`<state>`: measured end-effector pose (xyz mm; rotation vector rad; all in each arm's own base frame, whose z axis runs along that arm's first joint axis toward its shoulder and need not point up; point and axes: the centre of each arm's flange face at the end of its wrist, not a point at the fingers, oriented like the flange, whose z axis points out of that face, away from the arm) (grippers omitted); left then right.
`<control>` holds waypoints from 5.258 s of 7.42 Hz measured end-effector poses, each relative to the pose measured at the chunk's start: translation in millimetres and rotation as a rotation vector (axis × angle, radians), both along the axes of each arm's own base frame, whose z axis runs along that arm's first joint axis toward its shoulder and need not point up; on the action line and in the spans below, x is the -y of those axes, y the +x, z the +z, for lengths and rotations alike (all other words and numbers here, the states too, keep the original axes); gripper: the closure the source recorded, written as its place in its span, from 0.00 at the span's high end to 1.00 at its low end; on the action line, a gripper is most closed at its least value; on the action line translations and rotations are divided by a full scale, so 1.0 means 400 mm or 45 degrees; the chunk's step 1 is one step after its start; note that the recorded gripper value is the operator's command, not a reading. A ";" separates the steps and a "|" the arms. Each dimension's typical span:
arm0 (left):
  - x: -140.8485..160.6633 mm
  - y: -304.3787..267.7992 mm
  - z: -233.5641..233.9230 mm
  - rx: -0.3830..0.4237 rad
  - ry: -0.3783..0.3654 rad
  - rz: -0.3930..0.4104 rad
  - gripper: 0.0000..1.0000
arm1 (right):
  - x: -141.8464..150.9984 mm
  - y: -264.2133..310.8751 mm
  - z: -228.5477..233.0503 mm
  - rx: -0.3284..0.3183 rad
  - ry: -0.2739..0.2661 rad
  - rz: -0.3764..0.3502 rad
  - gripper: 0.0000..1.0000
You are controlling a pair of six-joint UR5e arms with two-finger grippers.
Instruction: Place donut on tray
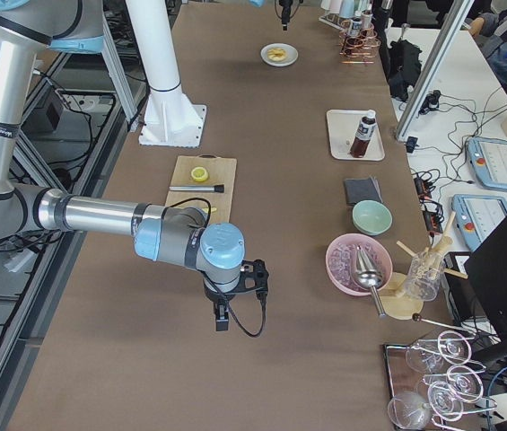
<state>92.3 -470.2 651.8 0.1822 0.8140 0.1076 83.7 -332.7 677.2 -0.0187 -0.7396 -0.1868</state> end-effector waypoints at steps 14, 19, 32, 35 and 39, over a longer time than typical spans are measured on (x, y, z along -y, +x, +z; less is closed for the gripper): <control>0.020 0.240 0.028 -0.039 0.010 0.076 0.00 | 0.005 -0.001 -0.009 0.003 0.012 -0.001 0.99; 0.043 0.286 -0.047 -0.161 -0.066 0.096 0.00 | 0.014 -0.002 -0.031 0.008 0.035 0.002 0.99; 0.476 0.931 -0.919 -0.546 -0.686 -0.836 0.00 | 0.017 -0.001 -0.038 0.006 0.042 0.001 0.99; 0.505 1.086 -0.959 -0.569 -0.684 -0.940 0.00 | 0.015 -0.001 -0.035 0.006 0.038 0.003 0.99; 0.503 1.141 -0.953 -0.565 -0.664 -0.950 0.70 | 0.017 -0.001 -0.034 0.003 0.034 0.007 0.99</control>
